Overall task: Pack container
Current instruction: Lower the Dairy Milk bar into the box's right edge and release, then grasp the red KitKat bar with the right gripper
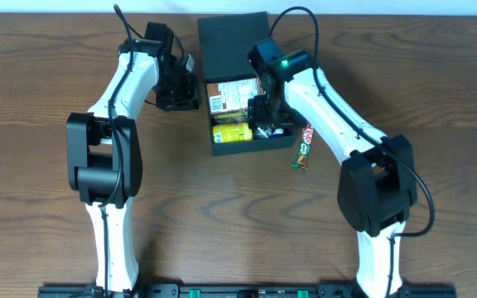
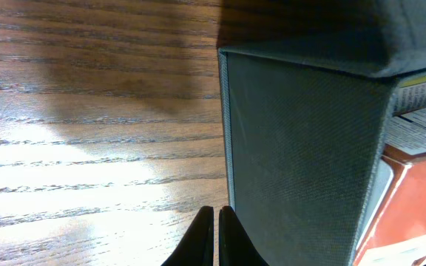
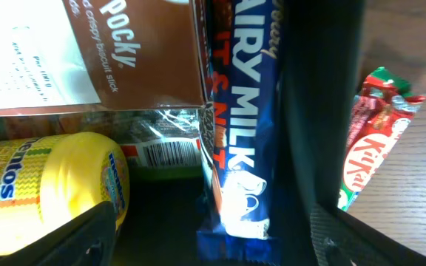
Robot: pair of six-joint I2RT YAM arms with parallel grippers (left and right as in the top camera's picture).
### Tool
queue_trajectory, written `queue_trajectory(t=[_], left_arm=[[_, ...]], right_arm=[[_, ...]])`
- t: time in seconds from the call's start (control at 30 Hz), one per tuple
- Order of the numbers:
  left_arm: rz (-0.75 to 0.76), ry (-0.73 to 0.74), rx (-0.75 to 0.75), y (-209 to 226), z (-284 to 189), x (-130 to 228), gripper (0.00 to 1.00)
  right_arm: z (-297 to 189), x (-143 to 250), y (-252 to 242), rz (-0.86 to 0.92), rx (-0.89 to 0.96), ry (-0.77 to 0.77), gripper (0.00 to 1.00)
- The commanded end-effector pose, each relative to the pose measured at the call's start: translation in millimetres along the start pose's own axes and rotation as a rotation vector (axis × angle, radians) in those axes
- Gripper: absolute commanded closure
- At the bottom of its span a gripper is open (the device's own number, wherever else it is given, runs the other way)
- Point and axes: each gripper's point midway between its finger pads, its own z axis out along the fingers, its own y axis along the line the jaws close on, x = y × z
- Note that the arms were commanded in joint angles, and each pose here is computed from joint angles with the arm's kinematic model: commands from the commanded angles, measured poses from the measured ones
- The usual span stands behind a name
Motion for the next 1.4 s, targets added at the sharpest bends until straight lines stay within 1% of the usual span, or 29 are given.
queue_trajectory(t=[0.0,0.07,0.1,0.17,0.23,0.27,0.3,0.4,0.5,0.57,0.7,0.83,0.97,1.0,1.07,1.1,1.13,1.23,1.27,1.37], left_arm=[[0.006,-0.016,0.0,-6,-11,1,0.94],[0.006,-0.016,0.0,-6,-11,1,0.94],[0.006,-0.016,0.0,-6,-11,1,0.94],[0.006,-0.016,0.0,-6,-11,1,0.94],[0.006,-0.016,0.0,-6,-11,1,0.94],[0.006,-0.016,0.0,-6,-11,1,0.94],[0.006,-0.016,0.0,-6,-11,1,0.94],[0.005,-0.016,0.0,-6,-11,1,0.94],[0.004,-0.013,0.0,-6,-11,2,0.94],[0.003,-0.009,-0.001,-6,-11,3,0.94],[0.001,-0.006,-0.002,-5,-11,4,0.94],[0.001,-0.005,-0.002,-5,-11,4,0.94],[0.001,-0.005,-0.002,-5,-11,4,0.94],[0.001,-0.005,-0.002,-5,-11,4,0.94],[0.001,-0.005,-0.002,-5,-11,4,0.94],[0.001,-0.005,-0.002,-5,-11,4,0.94],[0.001,-0.005,-0.002,-5,-11,4,0.94],[0.001,-0.005,-0.002,-5,-11,4,0.94],[0.001,-0.005,-0.002,-5,-11,4,0.94],[0.001,-0.005,-0.002,-5,-11,4,0.94]], right_arm=[[-49,-20,-1,-0.009,-0.023,-0.136,0.19],[-76,-27,1,-0.028,-0.053,-0.206,0.24],[-89,-30,1,-0.033,-0.06,-0.243,0.28],[-117,-37,-5,-0.033,-0.053,-0.337,0.48],[-135,-41,-17,-0.014,-0.021,-0.399,0.78],[-138,-43,-23,-0.004,-0.003,-0.413,0.91],[-138,-44,-28,0.004,0.013,-0.415,0.99],[-123,-44,-47,0.039,0.048,-0.372,0.98],[-92,-36,-69,0.129,0.075,-0.282,0.98],[-67,-24,-85,0.191,0.08,-0.2,0.97],[-24,13,-106,0.286,0.083,-0.032,0.98],[4,52,-99,0.279,0.056,0.108,0.99],[16,73,-91,0.282,0.076,0.162,0.98],[19,77,-89,0.278,0.079,0.17,0.95],[24,83,-85,0.269,0.077,0.18,0.78],[26,85,-83,0.265,0.074,0.182,0.67],[27,85,-81,0.261,0.069,0.182,0.62],[30,84,-77,0.255,0.061,0.17,0.5],[30,83,-77,0.255,0.058,0.164,0.49],[33,79,-75,0.265,0.049,0.145,0.49]])
